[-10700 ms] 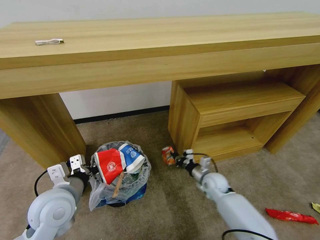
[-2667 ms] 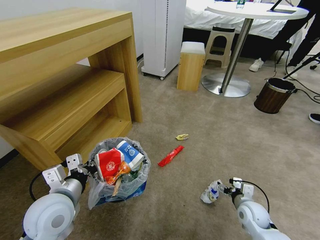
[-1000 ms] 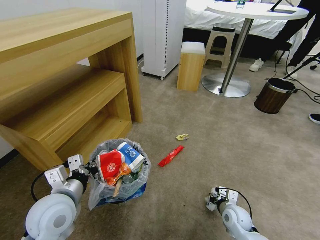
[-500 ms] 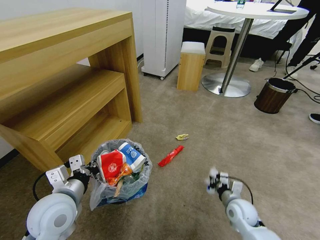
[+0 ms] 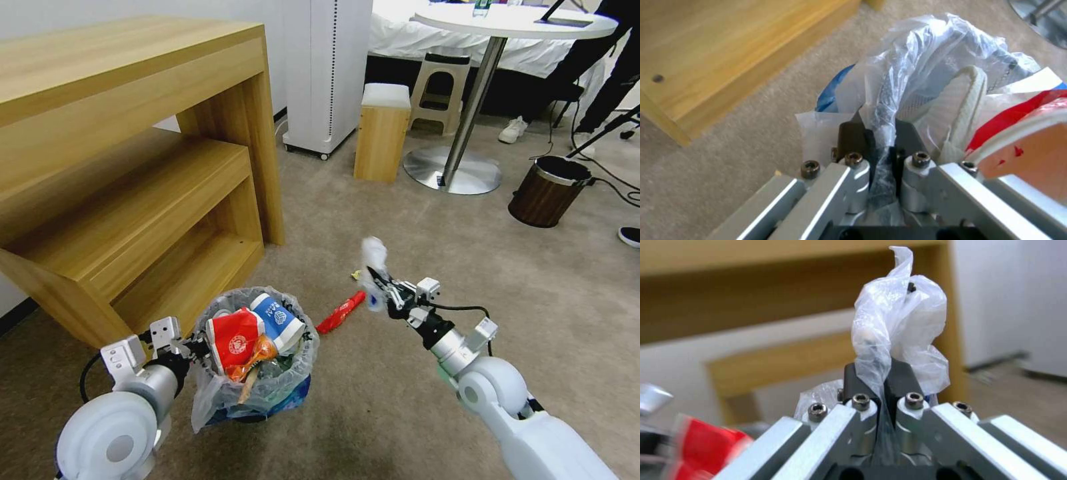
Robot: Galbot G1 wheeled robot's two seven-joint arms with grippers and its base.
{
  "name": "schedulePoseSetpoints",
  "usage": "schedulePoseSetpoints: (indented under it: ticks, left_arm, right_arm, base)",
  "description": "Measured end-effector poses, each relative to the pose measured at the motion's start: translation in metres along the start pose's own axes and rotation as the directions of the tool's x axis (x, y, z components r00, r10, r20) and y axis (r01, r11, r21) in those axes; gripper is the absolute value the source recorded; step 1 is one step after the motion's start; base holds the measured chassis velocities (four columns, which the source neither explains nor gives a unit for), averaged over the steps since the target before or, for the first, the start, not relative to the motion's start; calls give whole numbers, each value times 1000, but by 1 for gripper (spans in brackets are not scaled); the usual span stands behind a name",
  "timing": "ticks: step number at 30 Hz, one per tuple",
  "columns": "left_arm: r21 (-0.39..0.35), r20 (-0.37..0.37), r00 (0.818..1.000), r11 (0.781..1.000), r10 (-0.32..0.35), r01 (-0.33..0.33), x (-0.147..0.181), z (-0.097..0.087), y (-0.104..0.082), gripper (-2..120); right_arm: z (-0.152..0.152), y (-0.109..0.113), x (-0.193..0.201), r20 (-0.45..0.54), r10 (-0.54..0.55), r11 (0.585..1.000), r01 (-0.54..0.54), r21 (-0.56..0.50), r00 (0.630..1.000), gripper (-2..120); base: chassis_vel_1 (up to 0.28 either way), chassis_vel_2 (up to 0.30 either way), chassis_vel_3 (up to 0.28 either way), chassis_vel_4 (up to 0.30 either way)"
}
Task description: Pick up the trash bin and place the garbage on the floor into it.
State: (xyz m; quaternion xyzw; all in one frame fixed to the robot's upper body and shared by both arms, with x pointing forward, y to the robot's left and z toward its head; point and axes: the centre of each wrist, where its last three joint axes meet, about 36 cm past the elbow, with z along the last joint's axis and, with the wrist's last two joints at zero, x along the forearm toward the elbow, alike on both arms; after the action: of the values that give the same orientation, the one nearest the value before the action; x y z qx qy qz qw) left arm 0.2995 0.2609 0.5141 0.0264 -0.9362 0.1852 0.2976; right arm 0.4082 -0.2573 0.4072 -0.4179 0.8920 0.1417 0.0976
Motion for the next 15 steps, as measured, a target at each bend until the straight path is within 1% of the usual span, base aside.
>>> schedulePoseSetpoints:
  ticks: [2, 3, 6, 10, 13, 15]
  left_arm:
    - [1, -10, 1000, 1000, 18, -18, 3, 2, -4, 3]
    - [1, -10, 1000, 1000, 18, -18, 3, 2, -4, 3]
    - [-3, -18, 999, 1000, 30, -30, 2, 4, -8, 3]
    - [-10, -27, 999, 999, 36, -37, 2, 7, -10, 3]
    - [-16, -33, 998, 999, 49, -49, 3, 8, -13, 3]
    - [-16, -32, 998, 999, 51, -52, 3, 8, -14, 3]
  right_arm:
    - [5, 0, -5, 34, -77, 997, 78, -30, 996, 0]
    - [5, 0, -5, 34, -77, 997, 78, -30, 996, 0]
    - [20, -5, -15, 73, -164, 986, 166, -30, 984, 0]
    - [31, -6, -21, 80, -183, 982, 186, -42, 980, 0]
    - [49, -8, -33, 78, -206, 975, 212, -70, 975, 0]
    - [53, -8, -36, 76, -210, 973, 215, -79, 975, 0]
  base:
    - [0, 0, 0, 0]
    - [0, 0, 0, 0]
    - [0, 0, 0, 0]
    - [0, 0, 0, 0]
    - [0, 0, 0, 0]
    - [0, 0, 0, 0]
